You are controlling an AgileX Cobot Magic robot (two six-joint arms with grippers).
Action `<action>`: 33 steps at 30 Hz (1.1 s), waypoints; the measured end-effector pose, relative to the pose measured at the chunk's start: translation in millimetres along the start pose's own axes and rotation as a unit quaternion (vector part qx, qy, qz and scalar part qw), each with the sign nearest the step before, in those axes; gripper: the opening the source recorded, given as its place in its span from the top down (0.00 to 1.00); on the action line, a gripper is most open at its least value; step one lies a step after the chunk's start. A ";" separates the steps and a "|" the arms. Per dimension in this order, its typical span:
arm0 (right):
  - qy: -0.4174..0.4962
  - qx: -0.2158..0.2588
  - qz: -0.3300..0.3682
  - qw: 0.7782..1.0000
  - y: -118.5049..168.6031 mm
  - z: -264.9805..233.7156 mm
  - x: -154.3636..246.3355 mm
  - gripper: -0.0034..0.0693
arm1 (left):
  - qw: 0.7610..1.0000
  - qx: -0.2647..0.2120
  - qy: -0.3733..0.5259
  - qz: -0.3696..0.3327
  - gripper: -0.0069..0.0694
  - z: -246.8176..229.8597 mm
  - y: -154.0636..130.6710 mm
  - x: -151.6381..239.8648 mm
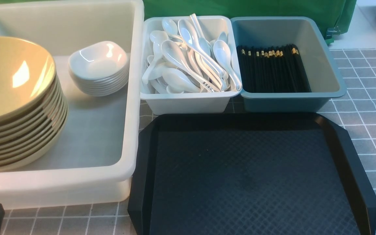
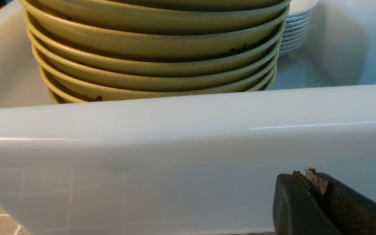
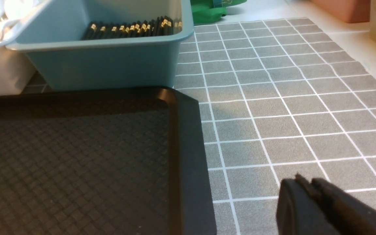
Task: On grey table put chopsticks spoon bowls plates into blue grey white boxes.
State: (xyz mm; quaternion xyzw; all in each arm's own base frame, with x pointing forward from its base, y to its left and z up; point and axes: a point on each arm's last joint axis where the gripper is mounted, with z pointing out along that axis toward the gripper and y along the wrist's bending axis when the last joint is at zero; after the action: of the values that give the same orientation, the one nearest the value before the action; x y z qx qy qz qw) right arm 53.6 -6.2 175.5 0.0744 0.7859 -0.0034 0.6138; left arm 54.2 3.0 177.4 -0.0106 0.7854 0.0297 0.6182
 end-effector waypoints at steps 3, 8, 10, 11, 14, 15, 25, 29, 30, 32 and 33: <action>0.000 0.000 0.000 1.000 0.0 0.0 0.0 0.85 | 1.000 0.000 0.000 0.000 0.92 0.0 0.0 0.0; 0.000 0.000 0.000 1.000 0.0 0.0 0.0 0.84 | 1.000 0.000 0.000 0.000 0.92 0.0 0.0 0.0; 0.000 0.000 0.000 1.000 0.0 0.0 0.0 0.84 | 1.000 0.000 0.000 0.000 0.92 0.0 0.0 0.0; 0.000 0.000 0.000 1.000 0.0 0.0 0.0 0.84 | 1.000 0.000 0.000 0.000 0.92 0.0 0.0 0.0; 0.000 0.000 0.000 1.000 0.0 0.0 0.0 0.83 | 1.000 0.000 0.000 0.000 0.92 0.0 0.0 0.0; 0.000 0.000 0.000 1.000 0.0 0.0 0.0 0.82 | 1.000 0.000 0.000 0.000 0.92 0.0 0.0 0.0; 0.000 0.000 0.000 1.000 0.0 0.0 0.0 0.81 | 1.000 0.000 0.000 0.000 0.92 0.0 0.0 0.0; 0.000 0.000 0.000 1.000 0.0 0.0 0.0 0.80 | 1.000 0.000 0.000 0.000 0.92 0.0 0.0 0.0; 0.000 0.000 0.000 1.000 0.0 0.0 0.0 0.80 | 1.000 0.000 0.000 0.000 0.92 0.0 0.0 0.0; 0.000 0.000 0.000 1.000 0.0 0.0 0.0 0.80 | 1.000 0.000 0.000 0.000 0.92 0.0 0.0 0.0; 0.000 0.000 0.000 1.000 0.0 0.0 0.0 0.80 | 1.000 0.000 0.000 0.000 0.92 0.0 0.0 0.0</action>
State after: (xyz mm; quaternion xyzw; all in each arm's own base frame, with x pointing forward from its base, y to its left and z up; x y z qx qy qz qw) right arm 53.6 -6.2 175.5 0.0748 0.7859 -0.0036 0.6138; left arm 54.2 3.0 177.4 -0.0106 0.7854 0.0297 0.6182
